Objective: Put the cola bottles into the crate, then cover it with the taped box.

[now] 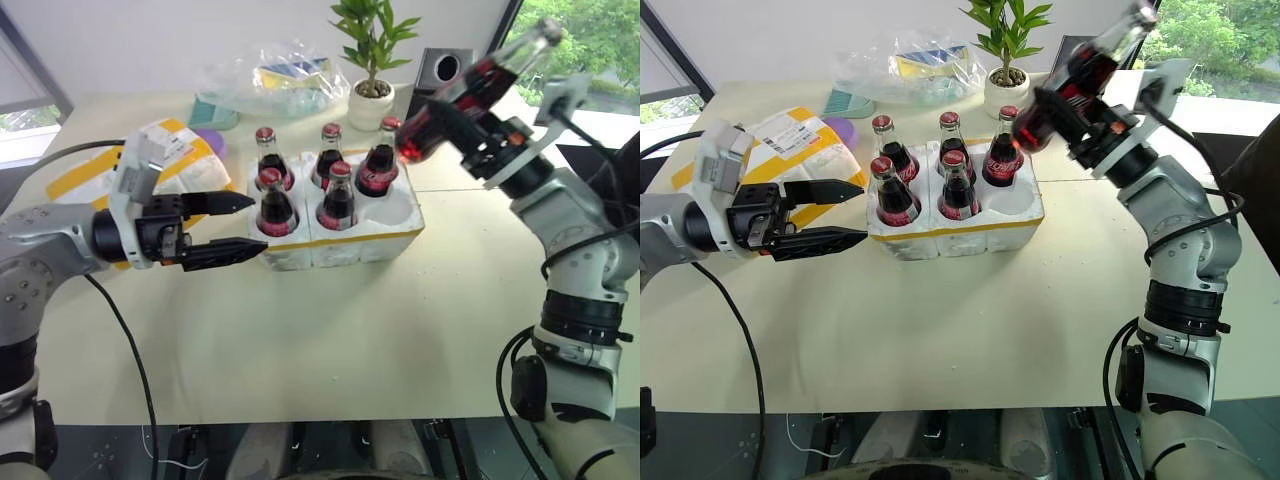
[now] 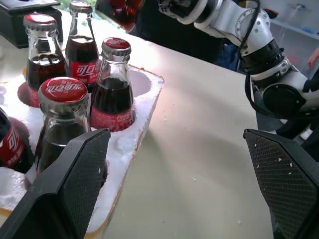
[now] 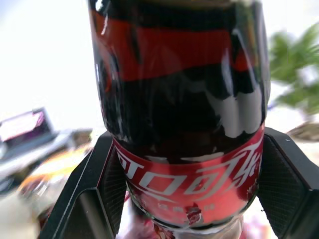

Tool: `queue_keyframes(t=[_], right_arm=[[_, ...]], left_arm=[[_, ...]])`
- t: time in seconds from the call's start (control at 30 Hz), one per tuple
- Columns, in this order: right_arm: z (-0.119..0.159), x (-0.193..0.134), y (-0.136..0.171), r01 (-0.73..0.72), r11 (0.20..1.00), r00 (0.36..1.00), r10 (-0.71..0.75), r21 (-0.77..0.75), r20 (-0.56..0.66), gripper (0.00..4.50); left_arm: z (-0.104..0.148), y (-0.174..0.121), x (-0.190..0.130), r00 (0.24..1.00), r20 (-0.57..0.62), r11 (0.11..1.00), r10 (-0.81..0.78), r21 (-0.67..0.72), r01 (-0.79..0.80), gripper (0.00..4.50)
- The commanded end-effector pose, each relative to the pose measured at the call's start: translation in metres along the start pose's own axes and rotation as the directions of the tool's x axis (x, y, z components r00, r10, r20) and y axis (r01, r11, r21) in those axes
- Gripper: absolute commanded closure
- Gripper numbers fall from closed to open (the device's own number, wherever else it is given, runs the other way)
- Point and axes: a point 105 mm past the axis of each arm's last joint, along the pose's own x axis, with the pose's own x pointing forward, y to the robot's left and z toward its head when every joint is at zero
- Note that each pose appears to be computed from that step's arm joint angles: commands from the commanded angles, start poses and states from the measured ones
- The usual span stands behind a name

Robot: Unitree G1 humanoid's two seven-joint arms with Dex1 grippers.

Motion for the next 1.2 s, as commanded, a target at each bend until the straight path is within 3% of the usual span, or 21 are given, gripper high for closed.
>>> queue_keyframes(t=[0.03,0.43,0.5,0.57,0.7,0.9,1.03,1.1,1.2], right_arm=[[0.003,-0.003,0.006,-0.024,0.997,0.999,0.022,-0.080,-0.026,1.66],[-0.062,-0.001,0.000,-0.149,0.953,0.933,0.048,-0.263,-0.356,1.66],[-0.065,0.004,-0.007,-0.131,0.956,0.929,0.026,-0.263,-0.369,0.63],[-0.064,0.008,-0.017,-0.090,0.956,0.928,-0.022,-0.280,-0.372,0.06],[-0.047,0.006,-0.022,-0.060,0.969,0.942,-0.023,-0.238,-0.335,0.06],[0.000,-0.013,0.001,-0.164,0.983,0.962,0.141,-0.079,-0.233,0.06],[0.046,-0.036,0.028,-0.318,0.948,0.940,0.314,-0.006,-0.133,0.06],[0.064,-0.050,0.033,-0.361,0.932,0.928,0.357,-0.017,-0.106,0.06],[0.066,-0.057,0.022,-0.324,0.946,0.938,0.318,-0.026,-0.141,0.06]], left_arm=[[0.012,-0.003,-0.005,1.000,0.022,0.998,0.015,0.053,-0.016,0.00],[0.012,0.001,-0.006,0.999,0.024,0.998,0.028,0.056,-0.029,0.00],[0.012,0.002,-0.006,0.999,0.024,0.998,0.028,0.057,-0.029,0.00],[0.012,0.003,-0.006,0.999,0.024,0.998,0.029,0.059,-0.031,0.00],[0.011,0.006,-0.011,0.997,0.016,0.995,0.074,0.071,-0.075,0.00],[0.010,0.014,-0.037,0.971,0.005,0.964,0.238,0.118,-0.237,0.00],[0.009,0.023,-0.070,0.898,-0.003,0.883,0.440,0.183,-0.432,0.00],[0.006,0.031,-0.103,0.794,-0.025,0.772,0.607,0.255,-0.582,0.00],[-0.014,0.048,-0.159,0.521,-0.125,0.519,0.845,0.434,-0.737,0.00]])
